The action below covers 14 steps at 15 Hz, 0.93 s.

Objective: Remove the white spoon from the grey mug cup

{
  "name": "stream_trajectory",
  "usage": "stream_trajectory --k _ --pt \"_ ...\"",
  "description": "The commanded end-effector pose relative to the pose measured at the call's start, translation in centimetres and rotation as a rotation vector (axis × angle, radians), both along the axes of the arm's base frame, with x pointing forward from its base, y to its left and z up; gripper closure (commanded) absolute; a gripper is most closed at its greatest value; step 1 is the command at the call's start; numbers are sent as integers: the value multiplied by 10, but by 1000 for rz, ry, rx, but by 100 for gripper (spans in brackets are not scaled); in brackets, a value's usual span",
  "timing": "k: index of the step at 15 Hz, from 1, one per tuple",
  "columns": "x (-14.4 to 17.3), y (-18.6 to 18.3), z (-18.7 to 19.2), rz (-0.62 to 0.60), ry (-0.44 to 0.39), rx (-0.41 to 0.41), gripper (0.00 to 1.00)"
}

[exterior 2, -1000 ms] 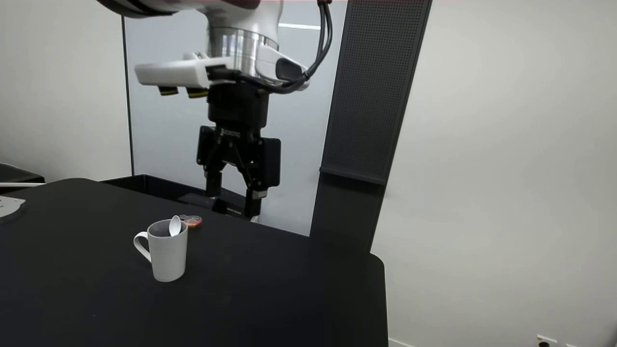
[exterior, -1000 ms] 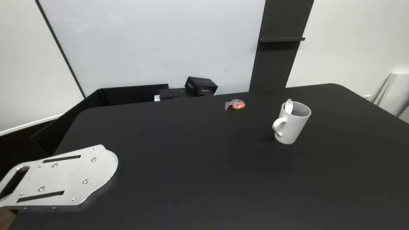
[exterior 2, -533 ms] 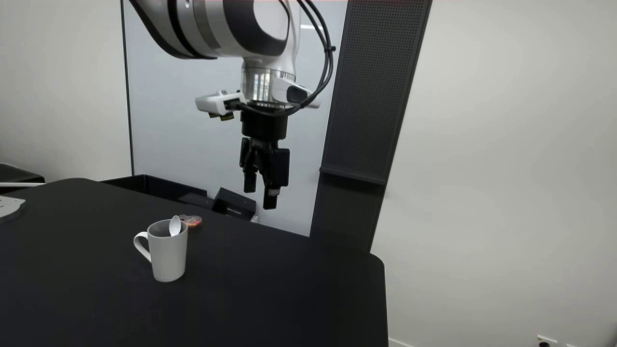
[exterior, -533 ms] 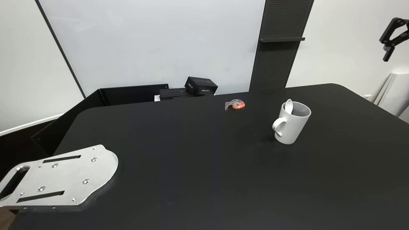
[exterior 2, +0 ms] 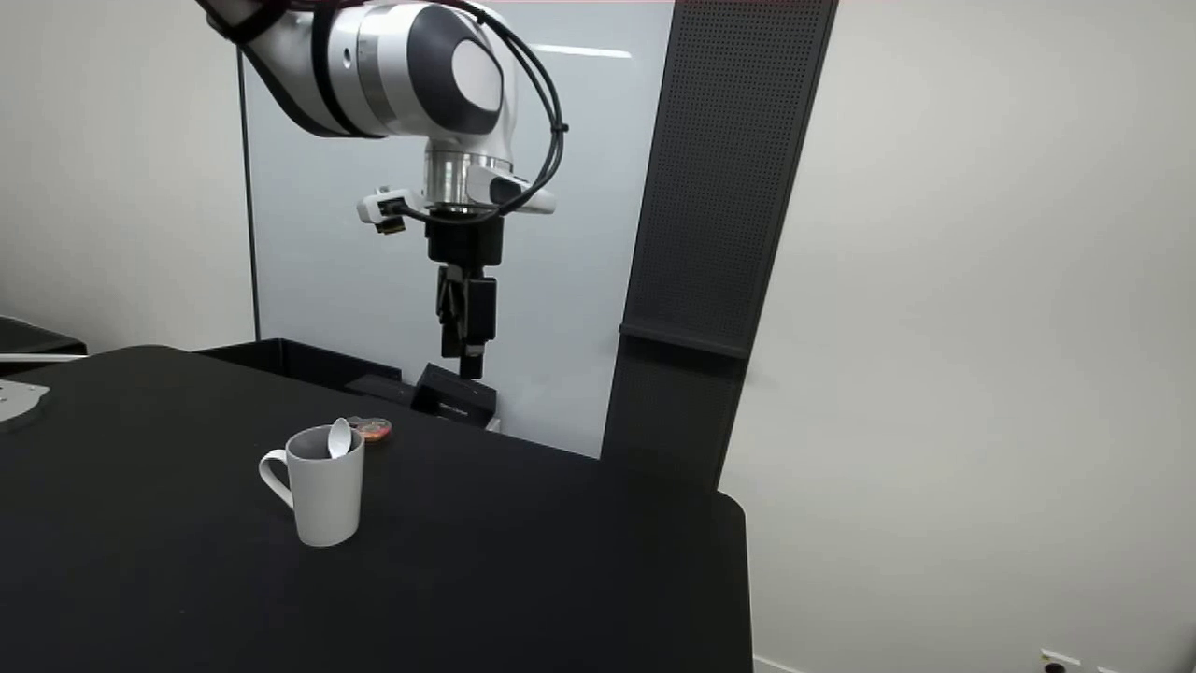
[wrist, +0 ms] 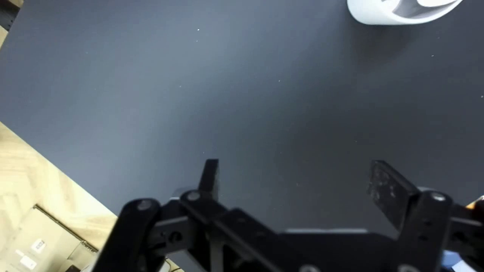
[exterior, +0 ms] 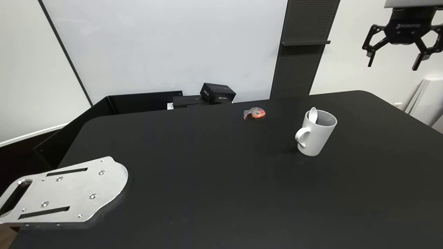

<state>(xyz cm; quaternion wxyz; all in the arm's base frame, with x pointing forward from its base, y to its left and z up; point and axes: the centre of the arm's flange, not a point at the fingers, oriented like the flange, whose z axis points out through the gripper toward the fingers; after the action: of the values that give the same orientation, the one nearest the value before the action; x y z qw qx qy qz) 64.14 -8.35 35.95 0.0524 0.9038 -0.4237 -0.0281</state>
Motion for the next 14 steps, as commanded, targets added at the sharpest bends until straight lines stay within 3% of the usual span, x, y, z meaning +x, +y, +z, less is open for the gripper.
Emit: stream_trajectory --k 1,7,14 --pt "27 39 6 -40 -4 -19 0" --pt "52 91 5 -311 -45 -8 0" --pt "50 137 2 -358 -48 20 0"
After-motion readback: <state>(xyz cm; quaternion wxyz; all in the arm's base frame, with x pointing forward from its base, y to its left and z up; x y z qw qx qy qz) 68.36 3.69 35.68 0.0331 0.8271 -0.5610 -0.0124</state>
